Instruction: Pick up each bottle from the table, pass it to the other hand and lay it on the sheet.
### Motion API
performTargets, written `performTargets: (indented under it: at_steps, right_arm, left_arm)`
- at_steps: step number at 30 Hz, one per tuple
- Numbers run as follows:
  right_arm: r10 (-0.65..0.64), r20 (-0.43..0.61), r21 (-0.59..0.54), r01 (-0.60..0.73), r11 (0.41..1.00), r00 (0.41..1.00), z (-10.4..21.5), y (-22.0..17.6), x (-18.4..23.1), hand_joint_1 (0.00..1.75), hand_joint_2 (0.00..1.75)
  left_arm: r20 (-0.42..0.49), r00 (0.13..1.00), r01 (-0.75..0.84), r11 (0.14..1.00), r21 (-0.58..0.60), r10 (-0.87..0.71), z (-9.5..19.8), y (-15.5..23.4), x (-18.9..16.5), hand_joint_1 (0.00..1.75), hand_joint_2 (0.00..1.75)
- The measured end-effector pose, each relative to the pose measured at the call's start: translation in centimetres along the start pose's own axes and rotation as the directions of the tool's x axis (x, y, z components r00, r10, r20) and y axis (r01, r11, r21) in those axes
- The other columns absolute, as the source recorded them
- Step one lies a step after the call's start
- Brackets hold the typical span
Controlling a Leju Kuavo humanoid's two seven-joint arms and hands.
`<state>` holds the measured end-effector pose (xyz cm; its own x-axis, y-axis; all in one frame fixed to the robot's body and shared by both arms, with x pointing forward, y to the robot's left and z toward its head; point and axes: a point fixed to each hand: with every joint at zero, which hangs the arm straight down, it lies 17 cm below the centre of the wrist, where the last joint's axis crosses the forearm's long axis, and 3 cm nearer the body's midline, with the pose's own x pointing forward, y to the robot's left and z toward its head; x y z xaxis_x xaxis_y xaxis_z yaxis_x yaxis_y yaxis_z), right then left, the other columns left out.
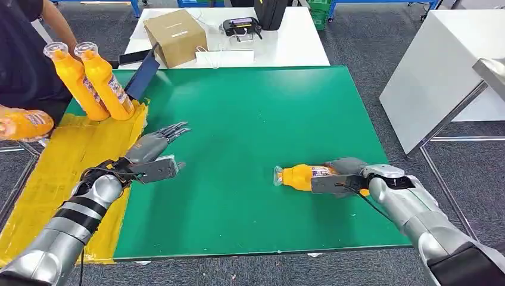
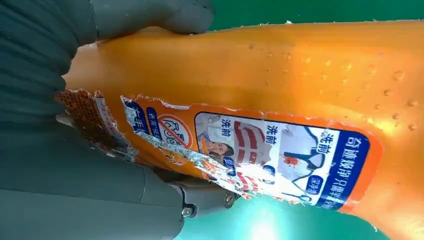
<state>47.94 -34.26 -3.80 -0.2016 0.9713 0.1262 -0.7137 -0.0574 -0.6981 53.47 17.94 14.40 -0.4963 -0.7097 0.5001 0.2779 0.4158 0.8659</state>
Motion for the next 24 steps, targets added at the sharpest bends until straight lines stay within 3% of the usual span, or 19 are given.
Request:
performTargets:
  at_steps: [8, 9, 11, 13, 14, 16, 17, 18, 20, 21, 22, 24]
  right_arm:
    - [0.000, 0.000, 0.001, 0.000, 1.000, 1.000, 0.0, 0.0, 0.0, 1.75, 1.75]
    - [0.000, -0.001, 0.001, 0.000, 1.000, 1.000, 0.0, 0.0, 0.0, 1.75, 1.75]
    - [-0.013, 0.018, -0.008, 0.013, 1.000, 1.000, -0.1, -0.1, 0.5, 1.75, 1.75]
    - [-0.134, 0.230, -0.125, 0.166, 0.978, 0.964, -1.2, -1.8, 9.3, 1.75, 1.75]
    - [-0.266, 0.358, -0.205, 0.353, 0.913, 0.895, -0.8, -4.4, 16.0, 1.75, 1.75]
    - [-0.519, 0.548, -0.231, 0.715, 0.660, 0.656, 2.5, -10.2, 25.6, 1.75, 1.75]
    - [-0.557, 0.594, -0.205, 0.779, 0.593, 0.581, 4.0, -11.8, 28.7, 1.75, 1.75]
    - [-0.551, 0.628, -0.211, 0.801, 0.560, 0.550, 5.2, -13.2, 29.6, 1.75, 1.75]
    - [-0.504, 0.717, -0.205, 0.837, 0.507, 0.481, 8.4, -15.9, 31.7, 1.75, 1.75]
    - [-0.489, 0.750, -0.189, 0.854, 0.485, 0.444, 9.7, -16.4, 32.2, 1.75, 1.75]
    - [-0.474, 0.778, -0.170, 0.864, 0.474, 0.413, 10.7, -16.7, 32.9, 1.75, 1.75]
    - [-0.440, 0.816, -0.145, 0.869, 0.472, 0.375, 12.4, -17.2, 34.2, 1.75, 1.75]
  left_arm:
    - [0.001, 1.000, 0.000, 1.000, 0.000, 0.000, 0.0, 0.0, 0.0, 0.00, 0.00]
    - [0.001, 1.000, 0.000, 1.000, 0.000, 0.000, 0.0, 0.0, 0.0, 0.00, 1.75]
    - [0.002, 1.000, -0.018, 1.000, -0.009, 0.018, 0.0, -0.2, 0.1, 0.00, 1.75]
    - [0.028, 0.959, -0.280, 0.958, -0.059, 0.282, 0.6, -3.7, 3.9, 0.00, 1.75]
    - [0.094, 0.873, -0.480, 0.877, -0.016, 0.479, 1.2, -3.4, 7.7, 0.00, 1.75]
    - [0.302, 0.546, -0.830, 0.552, 0.074, 0.781, 3.2, 0.6, 13.3, 0.00, 1.75]
    - [0.411, 0.386, -0.918, 0.388, 0.082, 0.826, 3.9, 3.7, 14.8, 0.00, 1.75]
    - [0.480, 0.256, -0.964, 0.259, 0.060, 0.839, 4.6, 6.2, 15.3, 0.00, 1.75]
    - [0.544, 0.054, -0.998, 0.063, 0.002, 0.838, 6.7, 7.8, 15.5, 0.00, 1.75]
    - [0.561, 0.036, -0.999, 0.042, 0.002, 0.827, 7.7, 7.8, 15.7, 0.00, 1.75]
    - [0.566, 0.073, -0.997, 0.079, 0.014, 0.821, 8.1, 7.7, 16.2, 0.00, 1.75]
    - [0.560, 0.210, -0.974, 0.221, 0.050, 0.801, 8.1, 7.5, 17.4, 0.00, 1.75]
